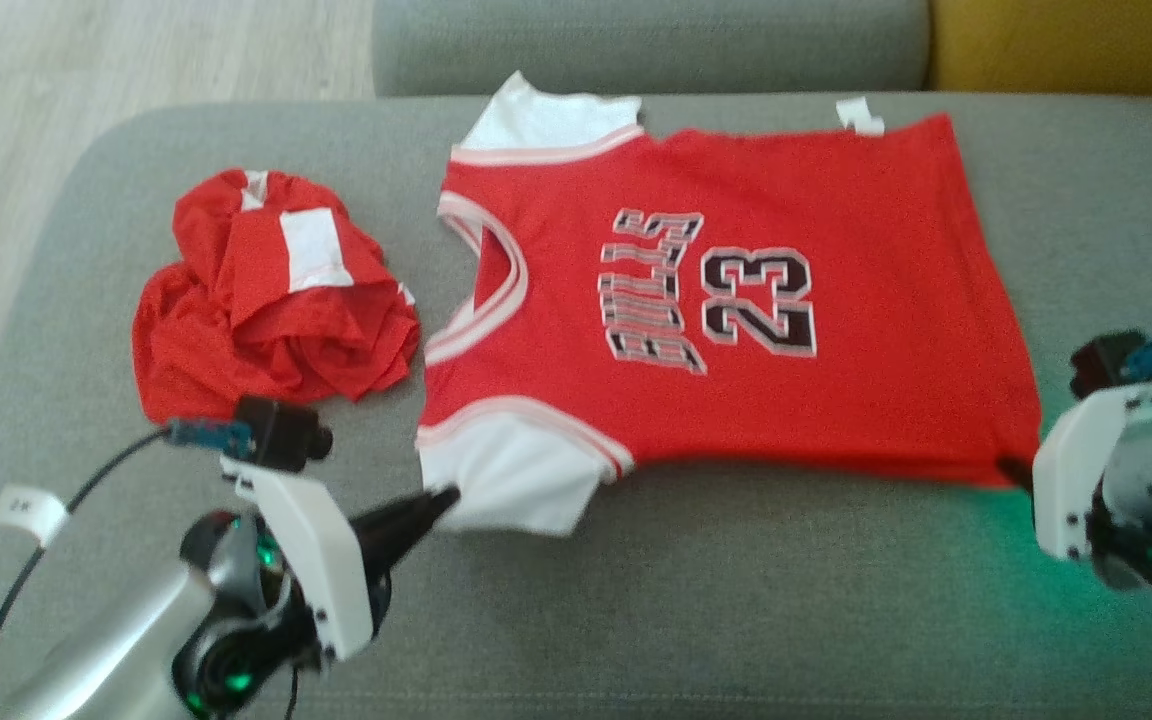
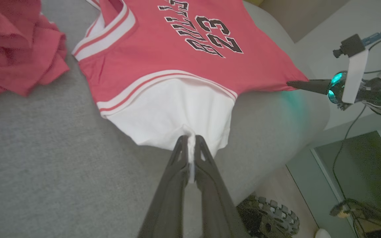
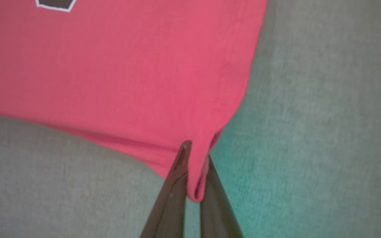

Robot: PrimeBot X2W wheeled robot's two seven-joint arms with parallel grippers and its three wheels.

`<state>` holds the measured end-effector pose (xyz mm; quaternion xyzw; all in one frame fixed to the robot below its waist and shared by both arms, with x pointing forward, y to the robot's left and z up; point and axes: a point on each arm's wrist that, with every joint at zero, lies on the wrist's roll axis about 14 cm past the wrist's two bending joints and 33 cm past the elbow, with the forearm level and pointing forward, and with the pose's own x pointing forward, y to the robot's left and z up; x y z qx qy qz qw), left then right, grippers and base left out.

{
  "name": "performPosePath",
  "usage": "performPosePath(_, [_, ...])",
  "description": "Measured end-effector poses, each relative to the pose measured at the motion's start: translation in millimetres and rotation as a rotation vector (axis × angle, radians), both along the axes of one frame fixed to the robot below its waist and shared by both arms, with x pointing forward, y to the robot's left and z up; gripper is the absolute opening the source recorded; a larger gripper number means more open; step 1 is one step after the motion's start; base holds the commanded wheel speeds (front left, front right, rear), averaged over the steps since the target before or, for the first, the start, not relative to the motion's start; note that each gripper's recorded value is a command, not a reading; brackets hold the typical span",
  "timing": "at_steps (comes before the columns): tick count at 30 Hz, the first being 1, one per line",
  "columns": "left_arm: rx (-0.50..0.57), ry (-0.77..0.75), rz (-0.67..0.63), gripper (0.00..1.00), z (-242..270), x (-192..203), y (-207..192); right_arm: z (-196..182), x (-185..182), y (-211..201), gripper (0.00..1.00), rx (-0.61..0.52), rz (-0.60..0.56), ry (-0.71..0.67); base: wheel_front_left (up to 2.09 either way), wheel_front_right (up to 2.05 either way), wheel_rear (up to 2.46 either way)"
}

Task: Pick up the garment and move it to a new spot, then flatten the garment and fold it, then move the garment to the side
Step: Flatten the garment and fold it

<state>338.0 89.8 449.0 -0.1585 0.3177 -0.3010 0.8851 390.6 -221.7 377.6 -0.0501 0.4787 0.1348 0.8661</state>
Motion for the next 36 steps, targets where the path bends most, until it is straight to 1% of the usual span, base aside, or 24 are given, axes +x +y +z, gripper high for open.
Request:
performPosePath(8, [0.011, 0.059, -0.066, 0.0, 1.0, -40.6, -6.2, -15.5, -59.5, -10.4, 0.0, -0.02, 0.011, 0.204, 0.0, 0.0, 0.0])
performPosePath(12, [0.013, 0.055, -0.069, 0.0, 5.8, -44.2, -6.1, -13.6, -67.9, -5.9, 0.0, 0.008, 0.013, 0.236, 0.0, 0.0, 0.0])
performPosePath(20, [0.015, 0.05, -0.061, 0.0, 8.6, -36.7, -5.4, -8.9, -57.2, -7.8, 0.0, 0.032, -0.008, 0.215, 0.0, 0.0, 0.0])
performPosePath(27, [0.043, -0.019, -0.048, 0.0, 22.6, -2.4, 1.3, -3.1, -34.0, -8.9, 0.0, 0.035, -0.02, 0.183, 0.0, 0.0, 0.0])
performPosePath(36, [0.049, -0.061, -0.048, 0.0, 28.8, 37.3, -0.6, 2.9, 1.1, -3.4, 0.0, 0.057, -0.04, 0.13, 0.0, 0.0, 0.0])
